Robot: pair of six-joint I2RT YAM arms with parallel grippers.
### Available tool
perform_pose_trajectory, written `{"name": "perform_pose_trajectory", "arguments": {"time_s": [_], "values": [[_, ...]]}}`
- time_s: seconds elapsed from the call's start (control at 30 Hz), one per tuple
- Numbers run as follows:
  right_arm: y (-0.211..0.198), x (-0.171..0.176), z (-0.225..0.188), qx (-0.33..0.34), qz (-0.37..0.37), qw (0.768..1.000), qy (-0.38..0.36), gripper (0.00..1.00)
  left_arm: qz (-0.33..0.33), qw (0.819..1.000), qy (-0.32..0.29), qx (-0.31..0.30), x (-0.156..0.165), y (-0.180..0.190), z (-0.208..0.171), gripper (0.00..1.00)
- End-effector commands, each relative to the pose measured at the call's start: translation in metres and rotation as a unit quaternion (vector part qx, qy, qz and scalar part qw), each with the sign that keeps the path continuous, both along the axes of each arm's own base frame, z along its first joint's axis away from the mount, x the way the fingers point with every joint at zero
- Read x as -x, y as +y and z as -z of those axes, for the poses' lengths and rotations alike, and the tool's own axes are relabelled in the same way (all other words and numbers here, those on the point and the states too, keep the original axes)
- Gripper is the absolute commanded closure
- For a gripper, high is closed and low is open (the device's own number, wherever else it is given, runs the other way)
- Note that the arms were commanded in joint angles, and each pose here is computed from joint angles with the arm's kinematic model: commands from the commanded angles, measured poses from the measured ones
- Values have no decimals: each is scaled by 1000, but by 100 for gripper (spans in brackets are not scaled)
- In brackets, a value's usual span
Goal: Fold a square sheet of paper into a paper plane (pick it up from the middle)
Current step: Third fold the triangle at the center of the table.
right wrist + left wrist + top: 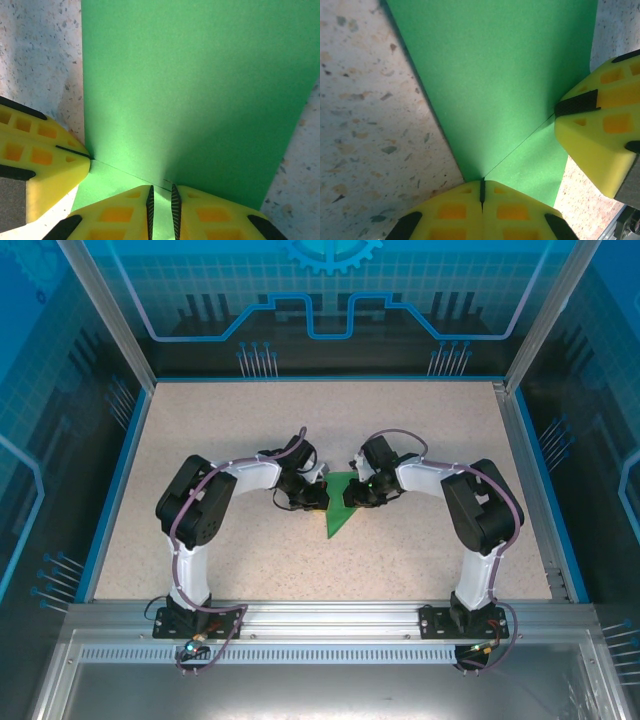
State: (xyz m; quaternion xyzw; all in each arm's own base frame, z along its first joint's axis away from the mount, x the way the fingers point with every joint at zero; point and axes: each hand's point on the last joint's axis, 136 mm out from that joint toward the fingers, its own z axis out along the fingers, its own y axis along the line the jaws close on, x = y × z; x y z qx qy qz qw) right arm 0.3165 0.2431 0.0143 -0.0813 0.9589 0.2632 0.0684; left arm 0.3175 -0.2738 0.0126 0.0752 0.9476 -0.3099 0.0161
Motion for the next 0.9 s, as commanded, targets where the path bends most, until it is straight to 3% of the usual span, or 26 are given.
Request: {"name": "perform_pose_trajectory", "arguments": {"time_s": [0.0,0.87], "values": [[-9,21,15,33,-7,999,26,80,10,997,42,-60,22,15,37,100],[-26,47,42,118,-25,993,12,82,-1,998,34,-61,12,12,29,100]]}}
